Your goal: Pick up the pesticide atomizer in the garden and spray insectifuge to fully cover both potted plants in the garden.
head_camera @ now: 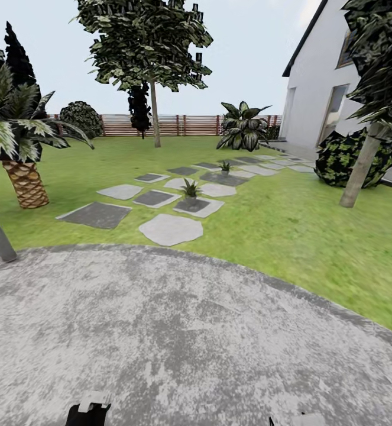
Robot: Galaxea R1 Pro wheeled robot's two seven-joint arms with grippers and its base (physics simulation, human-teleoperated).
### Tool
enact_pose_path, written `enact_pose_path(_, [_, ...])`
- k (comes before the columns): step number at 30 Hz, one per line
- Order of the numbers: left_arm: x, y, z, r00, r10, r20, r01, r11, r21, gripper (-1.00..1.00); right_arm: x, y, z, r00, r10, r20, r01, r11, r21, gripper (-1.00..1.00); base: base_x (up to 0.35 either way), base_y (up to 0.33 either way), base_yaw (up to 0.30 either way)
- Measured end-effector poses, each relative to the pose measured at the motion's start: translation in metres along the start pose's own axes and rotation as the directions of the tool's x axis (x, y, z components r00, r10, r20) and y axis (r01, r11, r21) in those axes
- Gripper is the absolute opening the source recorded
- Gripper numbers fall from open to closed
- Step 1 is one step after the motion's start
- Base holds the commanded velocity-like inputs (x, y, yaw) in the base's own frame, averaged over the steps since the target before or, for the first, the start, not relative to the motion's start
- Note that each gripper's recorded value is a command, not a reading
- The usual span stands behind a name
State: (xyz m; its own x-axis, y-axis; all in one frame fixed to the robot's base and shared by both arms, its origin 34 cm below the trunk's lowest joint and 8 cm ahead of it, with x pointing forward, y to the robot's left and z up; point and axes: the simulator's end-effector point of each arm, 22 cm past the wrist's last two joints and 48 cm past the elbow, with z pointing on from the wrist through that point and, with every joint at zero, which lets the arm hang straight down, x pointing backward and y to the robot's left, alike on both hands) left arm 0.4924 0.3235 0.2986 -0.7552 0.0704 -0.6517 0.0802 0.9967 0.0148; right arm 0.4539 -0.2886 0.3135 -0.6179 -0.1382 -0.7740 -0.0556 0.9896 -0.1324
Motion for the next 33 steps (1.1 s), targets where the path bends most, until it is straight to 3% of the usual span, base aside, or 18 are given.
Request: enact_pose_path(33, [-0.0003, -0.0002, 0.0000, 1.000, 0.000, 0.002, 0.000, 1.000, 0.000, -1.00, 0.0006, 0.0001, -0.0001, 1.000, 0.000, -0.001, 0.000, 1.000, 0.000, 1.00, 0.336, 0.000, 0.000])
